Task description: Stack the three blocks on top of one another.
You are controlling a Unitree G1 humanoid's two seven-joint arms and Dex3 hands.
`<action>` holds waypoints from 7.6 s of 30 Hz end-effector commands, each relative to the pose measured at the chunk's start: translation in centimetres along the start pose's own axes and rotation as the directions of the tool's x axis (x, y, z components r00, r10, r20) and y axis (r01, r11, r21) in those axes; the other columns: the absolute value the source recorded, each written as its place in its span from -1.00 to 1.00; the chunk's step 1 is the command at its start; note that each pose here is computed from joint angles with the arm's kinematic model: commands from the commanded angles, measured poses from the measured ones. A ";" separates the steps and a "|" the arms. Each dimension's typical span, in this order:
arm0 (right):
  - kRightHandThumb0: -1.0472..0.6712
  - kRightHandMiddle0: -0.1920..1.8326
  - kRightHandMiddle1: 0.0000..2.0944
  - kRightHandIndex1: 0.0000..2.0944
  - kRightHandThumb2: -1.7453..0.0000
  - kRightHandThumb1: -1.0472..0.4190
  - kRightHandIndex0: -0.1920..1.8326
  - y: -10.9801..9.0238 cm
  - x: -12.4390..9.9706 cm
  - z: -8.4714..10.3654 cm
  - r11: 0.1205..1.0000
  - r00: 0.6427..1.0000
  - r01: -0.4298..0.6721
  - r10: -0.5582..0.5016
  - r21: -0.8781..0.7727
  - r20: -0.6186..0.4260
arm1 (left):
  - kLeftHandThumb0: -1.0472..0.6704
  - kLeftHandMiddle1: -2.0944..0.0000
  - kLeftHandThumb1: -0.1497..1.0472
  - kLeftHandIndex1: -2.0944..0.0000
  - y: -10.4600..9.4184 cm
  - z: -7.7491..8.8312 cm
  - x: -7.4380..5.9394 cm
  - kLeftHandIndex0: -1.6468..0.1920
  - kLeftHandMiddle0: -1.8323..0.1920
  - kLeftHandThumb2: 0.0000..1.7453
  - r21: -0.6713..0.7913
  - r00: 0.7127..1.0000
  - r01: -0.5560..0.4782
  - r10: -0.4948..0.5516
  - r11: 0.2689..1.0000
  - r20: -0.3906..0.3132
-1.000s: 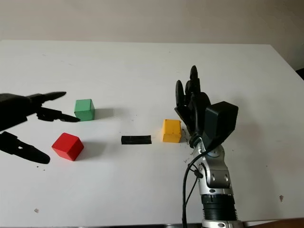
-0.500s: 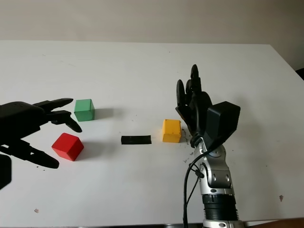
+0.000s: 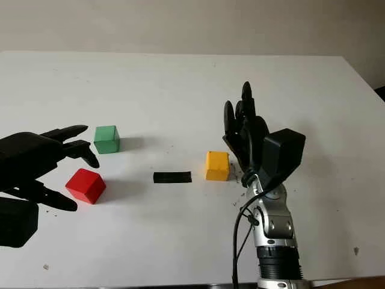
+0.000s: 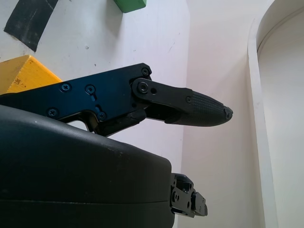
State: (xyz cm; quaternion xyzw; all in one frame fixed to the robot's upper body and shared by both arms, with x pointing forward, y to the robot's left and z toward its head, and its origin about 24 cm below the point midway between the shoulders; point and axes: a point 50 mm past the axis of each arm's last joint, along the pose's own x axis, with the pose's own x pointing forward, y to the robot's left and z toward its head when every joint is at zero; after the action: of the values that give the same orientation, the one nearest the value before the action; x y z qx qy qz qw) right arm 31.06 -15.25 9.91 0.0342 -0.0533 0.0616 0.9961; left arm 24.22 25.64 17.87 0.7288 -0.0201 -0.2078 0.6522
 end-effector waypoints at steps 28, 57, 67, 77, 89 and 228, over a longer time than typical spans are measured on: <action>-0.54 -1.00 -1.00 -1.00 0.29 -1.00 -1.00 -0.6 -0.1 0.4 1.000 1.000 0.008 -0.008 -0.014 0.020 | -0.61 0.95 0.79 0.25 -0.8 0.2 1.0 0.59 0.75 -0.93 0.072 0.997 0.038 -0.033 0.997 -0.071; -0.53 -1.00 -1.00 -1.00 0.31 -1.00 -1.00 -0.7 0.0 0.5 1.000 1.000 0.015 -0.014 -0.010 0.016 | -0.29 0.94 0.96 -0.29 -1.6 0.4 1.3 0.57 0.69 -0.94 0.034 0.999 -0.049 0.049 0.998 0.001; -0.52 -1.00 -1.00 -1.00 0.31 -1.00 -1.00 -0.6 0.1 0.5 1.000 1.000 0.012 -0.011 -0.021 0.020 | -0.27 0.94 0.88 -0.15 2.3 4.3 -1.7 0.45 0.65 -0.95 0.147 0.979 -0.161 0.138 0.976 0.152; -0.53 -1.00 -1.00 -1.00 0.30 -1.00 -1.00 -0.4 0.2 0.3 0.999 1.000 0.002 -0.001 -0.040 0.025 | -0.23 0.95 0.89 -0.07 7.0 4.9 -2.1 0.45 0.70 -0.94 0.188 0.954 -0.231 0.184 0.955 0.237; -0.51 -1.00 -1.00 -1.00 0.28 -1.00 -1.00 -0.1 0.0 0.2 0.999 1.000 0.021 -0.020 -0.044 0.020 | -0.32 0.94 0.99 -0.43 8.8 5.7 6.7 0.57 0.65 -0.93 0.136 0.897 -0.204 0.129 0.970 0.423; -0.46 -1.00 -1.00 -1.00 0.31 -1.00 -1.00 0.6 -0.6 0.2 0.999 1.000 0.019 -0.019 -0.029 0.017 | -0.61 1.00 0.86 1.00 6.4 4.9 8.7 1.00 1.00 -0.95 -0.004 0.916 -0.077 0.072 0.997 0.395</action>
State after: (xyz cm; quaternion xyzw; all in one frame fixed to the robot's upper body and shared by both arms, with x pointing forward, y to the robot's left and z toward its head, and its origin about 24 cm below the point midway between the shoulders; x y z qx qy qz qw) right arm 30.46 -14.51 9.59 0.0235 -0.0507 0.0520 0.9971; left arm 32.40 16.54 20.53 0.6754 -0.1825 -0.3379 0.6296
